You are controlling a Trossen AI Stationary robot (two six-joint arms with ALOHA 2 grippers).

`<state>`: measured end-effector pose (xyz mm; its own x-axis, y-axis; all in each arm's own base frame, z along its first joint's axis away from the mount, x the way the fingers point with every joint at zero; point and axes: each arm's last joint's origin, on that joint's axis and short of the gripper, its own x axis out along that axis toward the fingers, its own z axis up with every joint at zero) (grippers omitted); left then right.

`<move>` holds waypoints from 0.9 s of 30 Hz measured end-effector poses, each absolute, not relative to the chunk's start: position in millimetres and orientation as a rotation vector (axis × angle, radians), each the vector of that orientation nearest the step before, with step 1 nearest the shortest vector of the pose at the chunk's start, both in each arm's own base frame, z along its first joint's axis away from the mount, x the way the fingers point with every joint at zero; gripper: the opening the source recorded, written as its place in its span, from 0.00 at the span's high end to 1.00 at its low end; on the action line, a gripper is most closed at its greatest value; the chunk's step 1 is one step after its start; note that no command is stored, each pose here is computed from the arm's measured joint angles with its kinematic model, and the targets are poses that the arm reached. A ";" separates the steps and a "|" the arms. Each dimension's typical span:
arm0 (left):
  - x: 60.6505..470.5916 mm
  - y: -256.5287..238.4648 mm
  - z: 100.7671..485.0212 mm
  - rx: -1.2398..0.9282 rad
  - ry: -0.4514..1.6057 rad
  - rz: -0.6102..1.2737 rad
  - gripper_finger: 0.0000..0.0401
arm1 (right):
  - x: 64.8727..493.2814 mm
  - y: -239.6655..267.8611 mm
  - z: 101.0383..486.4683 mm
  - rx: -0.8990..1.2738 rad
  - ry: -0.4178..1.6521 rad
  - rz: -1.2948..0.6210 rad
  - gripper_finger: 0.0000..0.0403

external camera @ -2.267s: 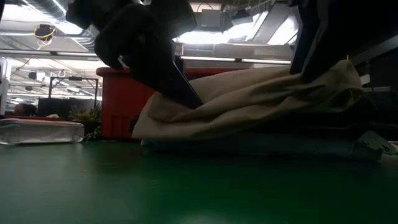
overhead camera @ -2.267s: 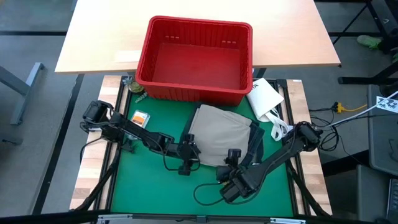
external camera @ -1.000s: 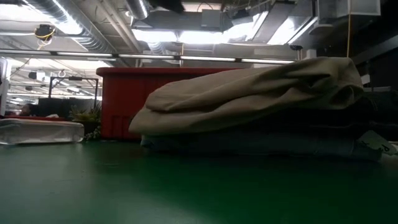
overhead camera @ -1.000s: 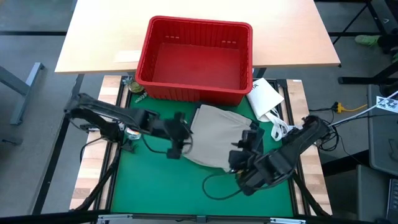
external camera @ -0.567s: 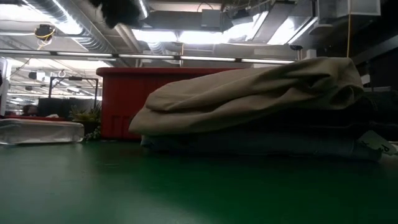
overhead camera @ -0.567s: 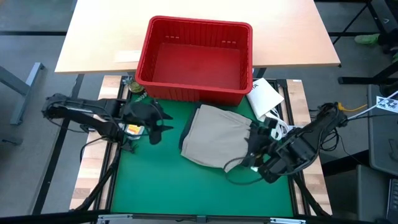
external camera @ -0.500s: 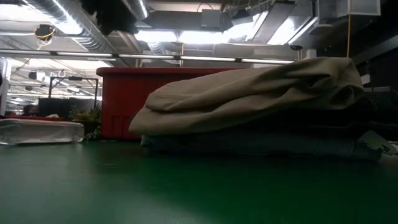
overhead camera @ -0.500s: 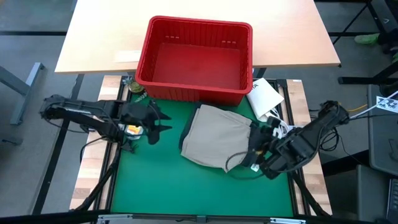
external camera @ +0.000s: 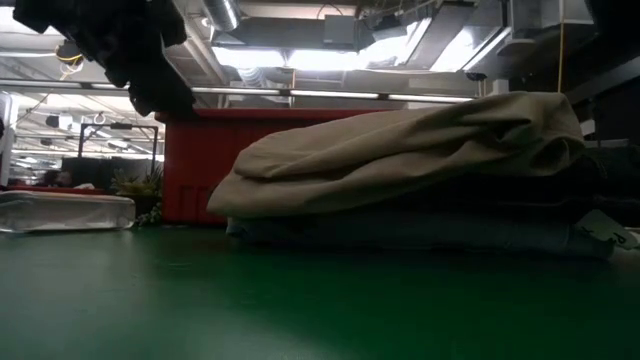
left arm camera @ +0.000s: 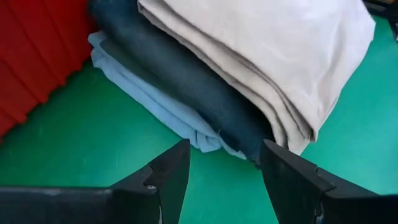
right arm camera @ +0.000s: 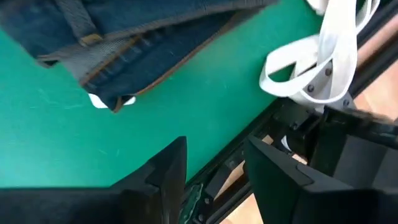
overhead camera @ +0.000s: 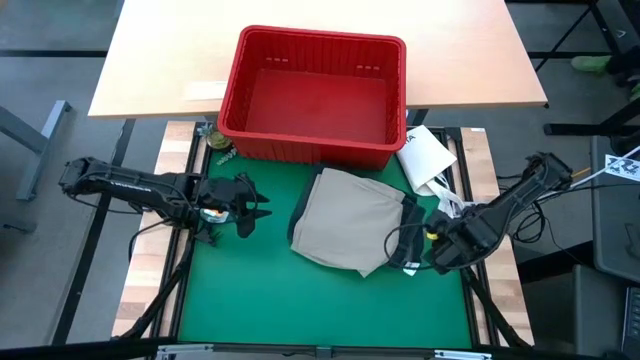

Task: Fold Laundry from Bin
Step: Put the stacked of clothes into red bin

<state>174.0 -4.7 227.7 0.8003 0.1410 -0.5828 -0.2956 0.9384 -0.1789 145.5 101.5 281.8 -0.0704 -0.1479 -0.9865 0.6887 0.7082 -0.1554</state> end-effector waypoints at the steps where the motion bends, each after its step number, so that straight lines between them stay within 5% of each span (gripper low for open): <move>1: 173.8 -4.7 226.7 -0.270 0.603 0.238 0.53 | 146.0 102.0 277.9 0.468 1.497 -0.745 0.60; 21: 177.0 -4.9 231.5 -0.278 0.543 0.228 0.53 | 165.7 118.1 164.7 0.532 1.526 -0.703 0.60; 27: 177.1 -4.7 231.7 -0.277 0.540 0.229 0.53 | 174.5 119.0 149.2 0.535 1.345 -0.741 0.60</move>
<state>177.1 -4.7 231.7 0.8338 0.1410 -0.5338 -0.2853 0.9378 -0.1980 174.5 119.0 149.2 0.0587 -0.1674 -0.9841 0.7419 0.6669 -0.0692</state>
